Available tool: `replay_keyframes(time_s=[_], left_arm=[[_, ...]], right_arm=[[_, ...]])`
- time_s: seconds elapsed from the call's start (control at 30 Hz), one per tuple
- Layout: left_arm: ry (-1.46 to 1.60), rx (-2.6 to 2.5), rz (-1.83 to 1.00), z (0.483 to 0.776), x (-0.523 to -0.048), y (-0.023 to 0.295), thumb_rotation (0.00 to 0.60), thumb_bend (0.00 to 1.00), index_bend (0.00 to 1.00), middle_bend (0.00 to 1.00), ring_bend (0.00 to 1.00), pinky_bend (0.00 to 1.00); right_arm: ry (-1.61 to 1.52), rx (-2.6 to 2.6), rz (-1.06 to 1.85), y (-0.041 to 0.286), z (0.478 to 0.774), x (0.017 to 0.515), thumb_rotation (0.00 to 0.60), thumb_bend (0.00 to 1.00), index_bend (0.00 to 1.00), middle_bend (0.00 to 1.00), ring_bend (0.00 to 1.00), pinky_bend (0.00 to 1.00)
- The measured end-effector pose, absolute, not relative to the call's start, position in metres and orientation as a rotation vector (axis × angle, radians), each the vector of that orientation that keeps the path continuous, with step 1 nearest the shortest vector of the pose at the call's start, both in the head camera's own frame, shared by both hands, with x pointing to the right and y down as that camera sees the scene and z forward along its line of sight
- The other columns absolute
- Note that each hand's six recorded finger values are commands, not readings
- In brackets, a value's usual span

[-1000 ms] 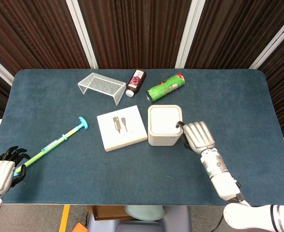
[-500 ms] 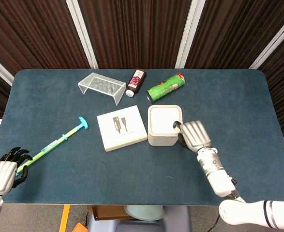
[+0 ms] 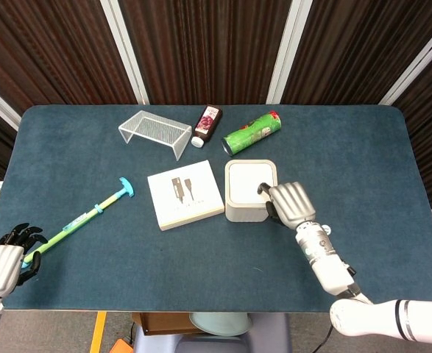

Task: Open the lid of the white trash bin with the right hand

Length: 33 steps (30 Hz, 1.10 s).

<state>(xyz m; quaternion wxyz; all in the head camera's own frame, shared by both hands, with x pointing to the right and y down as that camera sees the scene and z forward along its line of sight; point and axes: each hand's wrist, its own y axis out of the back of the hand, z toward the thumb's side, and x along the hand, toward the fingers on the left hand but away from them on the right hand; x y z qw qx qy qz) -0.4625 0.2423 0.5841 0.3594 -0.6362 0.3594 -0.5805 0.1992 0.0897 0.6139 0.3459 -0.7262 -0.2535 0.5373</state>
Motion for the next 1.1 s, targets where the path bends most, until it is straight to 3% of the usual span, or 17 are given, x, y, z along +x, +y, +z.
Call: replay_keyframes(time_s=[0.53, 0.83, 1.0, 1.1], left_arm=[[0.930, -1.647, -1.494, 0.584, -0.462, 0.242, 0.600, 0.61, 0.41, 0.26, 0.15, 0.32], [0.945, -1.666, -1.499, 0.584, -0.463, 0.242, 0.600, 0.61, 0.41, 0.26, 0.15, 0.32], [0.938, -1.643, -1.497, 0.582, -0.463, 0.242, 0.600, 0.61, 0.41, 0.26, 0.15, 0.32], [0.942, -1.647, -1.494, 0.582, -0.462, 0.243, 0.600, 0.61, 0.41, 0.26, 0.15, 0.32]], right_arm=[[-0.633, -1.889, 1.416, 0.093, 0.622, 0.201, 0.600, 0.68, 0.47, 0.89, 0.87, 0.76], [-0.724, -1.848, 1.302, 0.099, 0.582, 0.207, 0.600, 0.67, 0.43, 0.89, 0.87, 0.76], [-0.809, -1.732, 1.277, 0.106, 0.550, 0.238, 0.600, 0.41, 0.41, 0.89, 0.87, 0.76], [-0.850, -1.646, 1.278, 0.112, 0.535, 0.264, 0.600, 0.31, 0.41, 0.89, 0.87, 0.76]])
